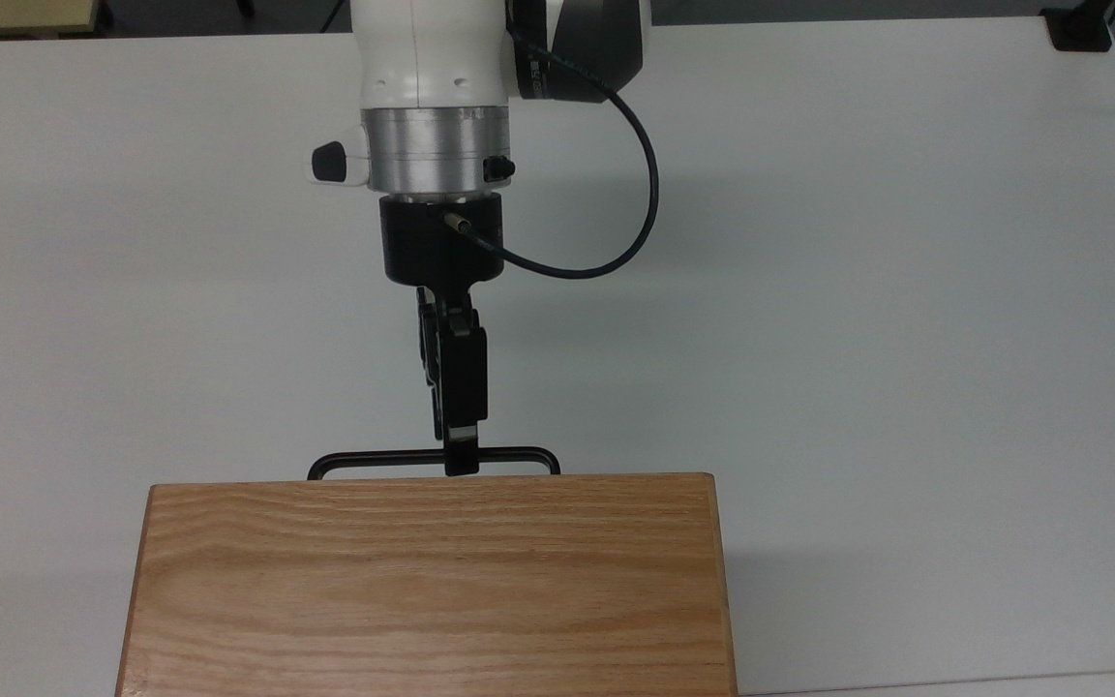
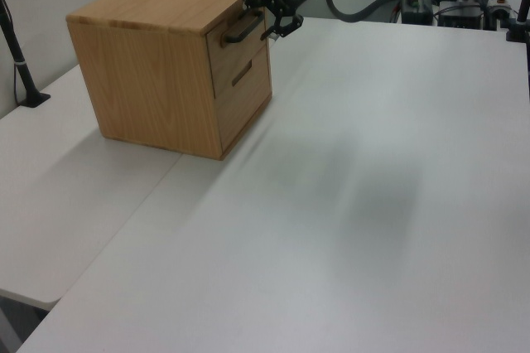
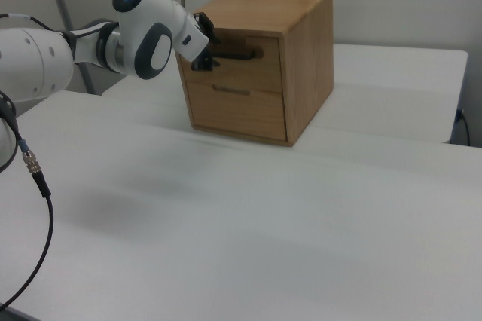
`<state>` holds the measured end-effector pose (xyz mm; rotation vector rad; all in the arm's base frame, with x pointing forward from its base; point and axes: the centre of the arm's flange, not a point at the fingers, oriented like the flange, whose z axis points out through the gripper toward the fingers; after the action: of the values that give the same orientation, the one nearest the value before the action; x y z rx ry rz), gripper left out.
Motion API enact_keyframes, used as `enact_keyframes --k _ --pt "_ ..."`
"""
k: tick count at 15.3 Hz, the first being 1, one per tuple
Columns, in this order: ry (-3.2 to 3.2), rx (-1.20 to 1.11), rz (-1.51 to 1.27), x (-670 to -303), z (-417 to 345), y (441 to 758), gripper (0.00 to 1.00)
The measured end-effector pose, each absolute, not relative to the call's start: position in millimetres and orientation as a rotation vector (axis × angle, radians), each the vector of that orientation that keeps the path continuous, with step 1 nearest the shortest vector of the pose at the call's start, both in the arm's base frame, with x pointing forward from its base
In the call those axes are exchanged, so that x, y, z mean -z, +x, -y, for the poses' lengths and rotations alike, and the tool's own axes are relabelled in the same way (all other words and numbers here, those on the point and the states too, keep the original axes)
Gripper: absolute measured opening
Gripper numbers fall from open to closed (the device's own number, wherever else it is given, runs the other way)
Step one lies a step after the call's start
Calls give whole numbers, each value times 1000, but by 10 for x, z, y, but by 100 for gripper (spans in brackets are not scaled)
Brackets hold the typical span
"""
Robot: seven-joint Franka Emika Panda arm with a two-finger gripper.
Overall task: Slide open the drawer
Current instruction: 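Close the gripper on the black bar handle, then pull the handle straight out, sliding the upper drawer open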
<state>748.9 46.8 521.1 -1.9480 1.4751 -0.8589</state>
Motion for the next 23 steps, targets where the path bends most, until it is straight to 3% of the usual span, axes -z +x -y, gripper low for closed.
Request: enact_keyframes --k 2,6,8,17,23 --pt "-1932 867 -1482 -5183 -440 7506 40" --pt "-1927 873 -1487 -5185 -410 7518 32" --pt "-1912 860 -1508 -5165 -399 7518 19" --pt "-1956 855 -1500 -5191 -393 7462 19" --pt "-2216 589 -1470 -5438 -191 6927 19"
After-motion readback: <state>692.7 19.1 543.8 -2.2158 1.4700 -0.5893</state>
